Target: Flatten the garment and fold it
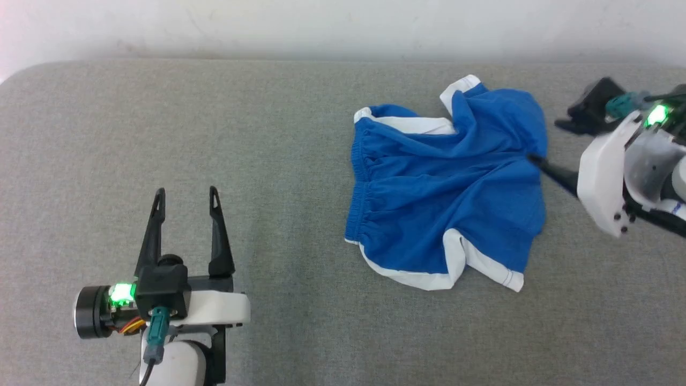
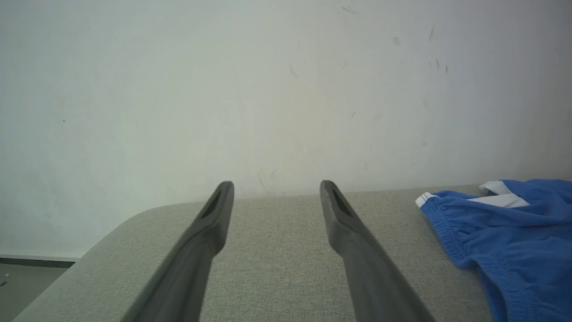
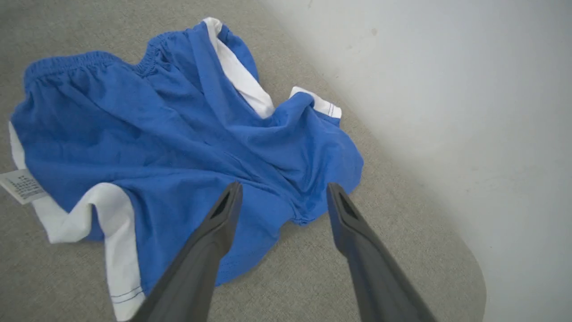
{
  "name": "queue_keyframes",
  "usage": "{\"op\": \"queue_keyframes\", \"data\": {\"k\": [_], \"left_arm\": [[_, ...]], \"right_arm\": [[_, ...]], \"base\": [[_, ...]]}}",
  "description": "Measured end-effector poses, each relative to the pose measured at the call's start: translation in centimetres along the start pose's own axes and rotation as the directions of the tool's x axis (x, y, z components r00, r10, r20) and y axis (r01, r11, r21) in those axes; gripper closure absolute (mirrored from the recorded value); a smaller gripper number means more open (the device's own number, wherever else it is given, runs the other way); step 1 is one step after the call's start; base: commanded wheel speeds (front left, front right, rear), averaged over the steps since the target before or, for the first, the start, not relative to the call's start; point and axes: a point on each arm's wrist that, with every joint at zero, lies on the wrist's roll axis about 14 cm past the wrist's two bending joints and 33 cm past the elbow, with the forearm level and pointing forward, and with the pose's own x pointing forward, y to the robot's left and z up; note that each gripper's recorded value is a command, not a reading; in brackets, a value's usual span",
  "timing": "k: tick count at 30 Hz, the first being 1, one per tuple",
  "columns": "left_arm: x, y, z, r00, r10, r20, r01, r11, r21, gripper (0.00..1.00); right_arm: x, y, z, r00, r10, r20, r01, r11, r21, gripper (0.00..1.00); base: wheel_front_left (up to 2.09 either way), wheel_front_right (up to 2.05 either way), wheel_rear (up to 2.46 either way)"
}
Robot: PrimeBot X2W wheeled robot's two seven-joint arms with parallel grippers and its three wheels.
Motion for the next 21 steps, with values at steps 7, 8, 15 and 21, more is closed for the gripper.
{"op": "queue_keyframes", "data": {"k": [7,8,15,21], "left_arm": [[-0.1,-0.3,-0.1,1.0,-0.008,-0.003,0.008,1.0,-0.002,0.0],[-0.1,-0.3,-0.2,1.0,-0.006,-0.006,0.006,1.0,-0.001,0.0],[0.2,-0.1,-1.2,0.999,0.001,-0.033,-0.001,1.0,0.007,0.0],[1.0,0.0,-1.7,0.999,0.007,-0.038,-0.006,1.0,0.014,0.0]], "right_arm": [[-2.0,5.6,-4.2,0.952,0.165,-0.257,-0.175,0.984,-0.017,0.0],[-2.0,6.3,-4.9,0.942,0.185,-0.281,-0.195,0.981,-0.01,0.0],[-0.4,8.9,-9.2,0.893,0.257,-0.37,-0.248,0.966,0.074,0.0],[1.7,11.1,-11.5,0.869,0.308,-0.387,-0.273,0.951,0.144,0.0]], "base": [[0.0,0.0,0.0],[0.0,0.0,0.0],[0.0,0.0,0.0],[0.0,0.0,0.0]]}}
